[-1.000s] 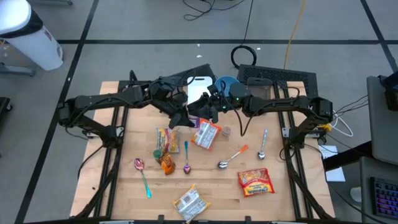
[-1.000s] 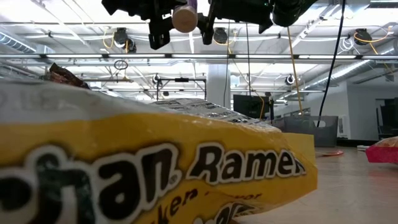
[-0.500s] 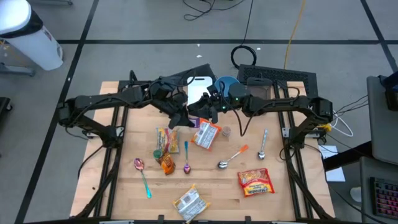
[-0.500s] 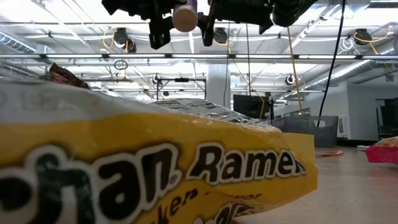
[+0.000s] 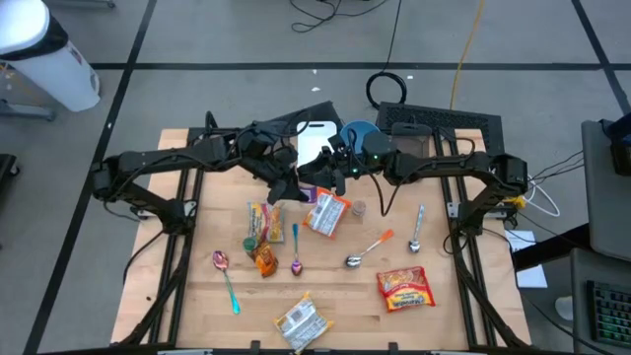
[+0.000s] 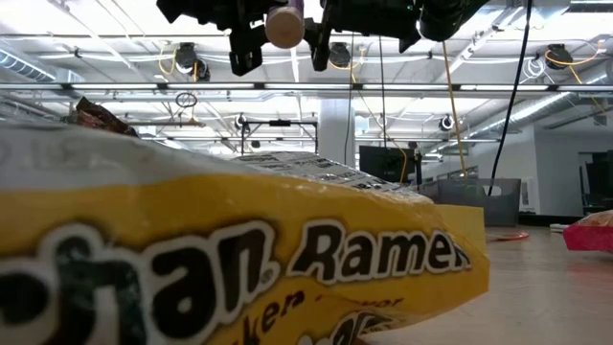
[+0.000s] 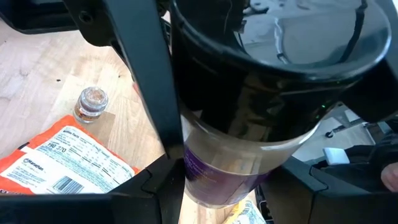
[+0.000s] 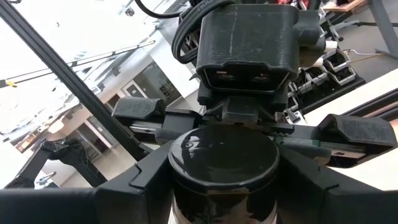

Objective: Pick & Place Food Item
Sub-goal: Put the black spice bottle into the right black bin

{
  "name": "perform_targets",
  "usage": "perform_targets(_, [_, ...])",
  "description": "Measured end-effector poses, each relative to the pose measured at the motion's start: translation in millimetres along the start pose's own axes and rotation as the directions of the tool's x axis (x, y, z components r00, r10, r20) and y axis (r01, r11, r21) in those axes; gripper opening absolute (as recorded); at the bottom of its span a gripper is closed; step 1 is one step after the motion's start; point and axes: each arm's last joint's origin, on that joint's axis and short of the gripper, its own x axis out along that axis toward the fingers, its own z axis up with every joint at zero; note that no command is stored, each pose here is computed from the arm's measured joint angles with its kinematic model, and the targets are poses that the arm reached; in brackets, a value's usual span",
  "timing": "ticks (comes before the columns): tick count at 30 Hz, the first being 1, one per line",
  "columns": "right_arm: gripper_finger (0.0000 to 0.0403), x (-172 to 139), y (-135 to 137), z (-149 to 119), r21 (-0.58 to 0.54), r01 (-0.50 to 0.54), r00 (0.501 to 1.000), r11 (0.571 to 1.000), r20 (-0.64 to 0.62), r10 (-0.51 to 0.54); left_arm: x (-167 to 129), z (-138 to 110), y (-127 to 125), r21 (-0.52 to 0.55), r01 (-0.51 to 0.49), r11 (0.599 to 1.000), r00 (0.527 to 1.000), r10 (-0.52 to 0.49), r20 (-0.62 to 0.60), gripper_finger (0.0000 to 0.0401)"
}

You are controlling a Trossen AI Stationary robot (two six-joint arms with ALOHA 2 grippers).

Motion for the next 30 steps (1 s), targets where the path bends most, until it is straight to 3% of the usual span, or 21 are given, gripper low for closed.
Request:
perform_targets(14, [0.0203, -0.4, 0.7, 0.7, 0.005, -0.004, 1.000, 1.000, 0.001, 0.004, 0.1, 2.6, -1.0, -0.009, 0.008, 1.000, 1.000, -0.008, 0.025, 0.0195])
perform_targets(30, [0.0202, 0.1, -0.2, -1.9, 0.021, -0.018, 0.999, 1.000, -0.026, 0.018, -1.4, 6.3, -1.4, -0.049, 0.015, 0.999, 0.998, -0.013, 0.058, 0.0334])
